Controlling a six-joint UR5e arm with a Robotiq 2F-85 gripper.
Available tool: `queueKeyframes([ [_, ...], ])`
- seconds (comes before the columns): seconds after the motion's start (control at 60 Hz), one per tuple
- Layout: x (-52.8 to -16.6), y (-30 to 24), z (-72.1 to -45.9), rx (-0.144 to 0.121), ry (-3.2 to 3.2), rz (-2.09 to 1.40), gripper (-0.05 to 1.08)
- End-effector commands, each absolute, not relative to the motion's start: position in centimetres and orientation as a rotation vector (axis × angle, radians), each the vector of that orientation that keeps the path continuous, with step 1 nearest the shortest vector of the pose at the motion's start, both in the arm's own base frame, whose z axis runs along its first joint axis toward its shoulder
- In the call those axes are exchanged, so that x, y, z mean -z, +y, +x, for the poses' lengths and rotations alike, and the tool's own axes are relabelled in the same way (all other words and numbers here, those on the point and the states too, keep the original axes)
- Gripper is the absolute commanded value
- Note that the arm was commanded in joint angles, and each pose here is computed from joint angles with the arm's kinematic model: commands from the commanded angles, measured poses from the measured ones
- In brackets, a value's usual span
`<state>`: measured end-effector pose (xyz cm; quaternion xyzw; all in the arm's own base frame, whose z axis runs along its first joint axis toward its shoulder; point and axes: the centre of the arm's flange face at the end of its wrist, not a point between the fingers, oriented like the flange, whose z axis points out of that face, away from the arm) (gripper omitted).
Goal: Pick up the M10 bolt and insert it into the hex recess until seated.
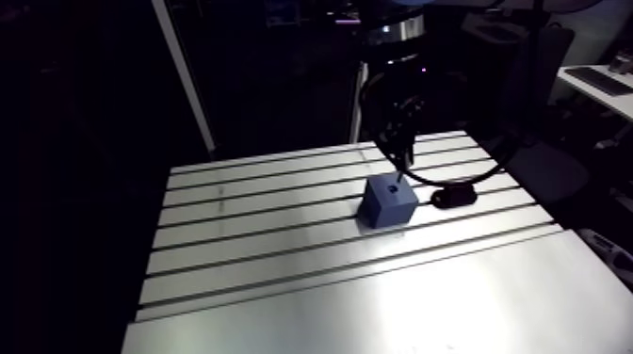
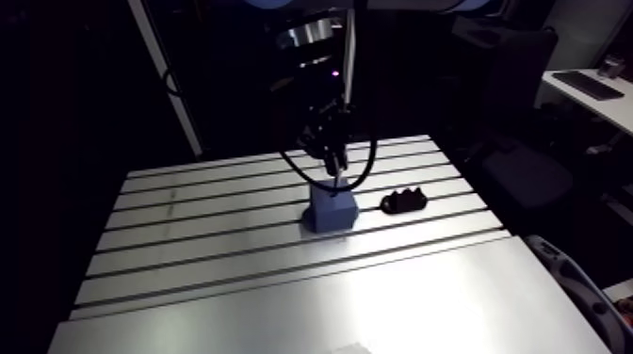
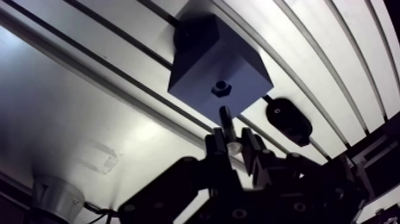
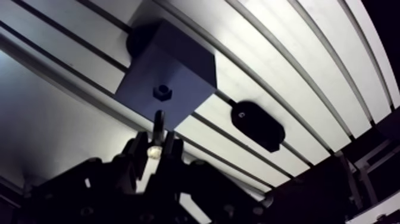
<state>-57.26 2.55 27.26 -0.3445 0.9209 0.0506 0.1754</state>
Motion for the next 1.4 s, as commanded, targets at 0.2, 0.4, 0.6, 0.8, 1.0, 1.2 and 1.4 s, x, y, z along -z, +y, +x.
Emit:
queueKeyframes([
  [0.2,-27.3,2.6,-57.2,-0.187,2.584,-0.985,1.07],
  [0.4,-26.8,2.0,-57.1,-0.186,2.58,-0.994,1.07],
  [0.6,-26.3,1.8,-57.1,-0.189,2.584,-0.999,1.07],
  [0.8,-26.4,1.8,-57.2,-0.19,2.586,-1.001,1.07],
  [1.0,-26.1,1.8,-57.3,-0.187,2.586,-0.999,1.07],
  [1.2,-25.8,1.8,-57.5,-0.185,2.587,-0.999,1.07],
  [1.4,-25.8,1.7,-57.6,-0.185,2.586,-1.001,1.07],
])
